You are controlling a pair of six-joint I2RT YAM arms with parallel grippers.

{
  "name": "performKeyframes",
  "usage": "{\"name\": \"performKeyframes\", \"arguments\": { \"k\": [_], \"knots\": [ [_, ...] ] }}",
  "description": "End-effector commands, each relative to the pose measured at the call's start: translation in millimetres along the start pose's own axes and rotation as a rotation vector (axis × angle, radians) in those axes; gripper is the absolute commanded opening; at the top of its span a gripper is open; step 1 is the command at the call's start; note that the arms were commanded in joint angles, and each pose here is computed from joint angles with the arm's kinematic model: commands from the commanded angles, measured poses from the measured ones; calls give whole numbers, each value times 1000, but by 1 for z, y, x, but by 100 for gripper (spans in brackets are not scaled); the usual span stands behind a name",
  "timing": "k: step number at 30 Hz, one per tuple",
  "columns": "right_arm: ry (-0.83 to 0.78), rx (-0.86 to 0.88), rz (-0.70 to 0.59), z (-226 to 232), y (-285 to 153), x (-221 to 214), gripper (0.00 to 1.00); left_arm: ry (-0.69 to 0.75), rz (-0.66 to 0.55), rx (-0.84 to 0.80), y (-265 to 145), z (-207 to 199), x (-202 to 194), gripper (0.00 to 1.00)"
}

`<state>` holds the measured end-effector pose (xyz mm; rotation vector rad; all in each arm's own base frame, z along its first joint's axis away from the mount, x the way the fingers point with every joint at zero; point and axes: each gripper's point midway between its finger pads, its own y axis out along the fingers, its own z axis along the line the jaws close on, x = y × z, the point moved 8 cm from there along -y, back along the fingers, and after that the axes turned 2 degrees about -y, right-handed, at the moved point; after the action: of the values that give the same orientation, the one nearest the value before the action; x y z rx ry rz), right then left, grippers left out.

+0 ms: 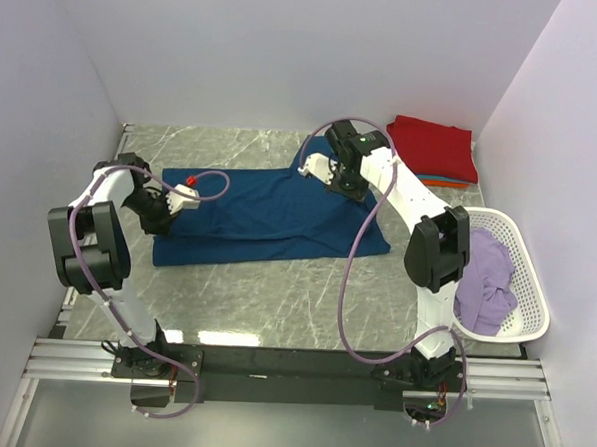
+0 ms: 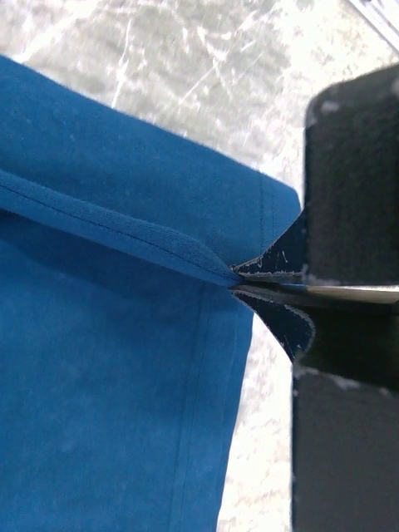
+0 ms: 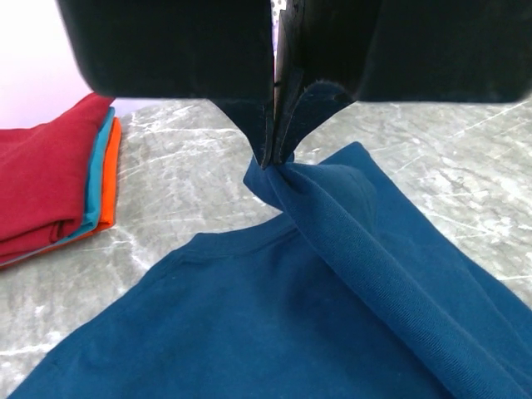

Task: Fold and stack the t-shirts
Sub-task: Fold the tshirt

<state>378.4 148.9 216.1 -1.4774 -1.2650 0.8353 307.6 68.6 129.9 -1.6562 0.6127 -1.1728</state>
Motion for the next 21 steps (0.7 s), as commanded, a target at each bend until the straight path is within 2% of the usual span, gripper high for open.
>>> {"name": "performKeyframes", "arguments": {
  "k": [1,21],
  "knots": [
    [-7,-42,-4,-15,-5,1,0,-4,-33,20,-3,12,6,5],
    [-24,-46,5,-31,14,14,0,-14,-25,40,11,24,0,5]
  ]
}}
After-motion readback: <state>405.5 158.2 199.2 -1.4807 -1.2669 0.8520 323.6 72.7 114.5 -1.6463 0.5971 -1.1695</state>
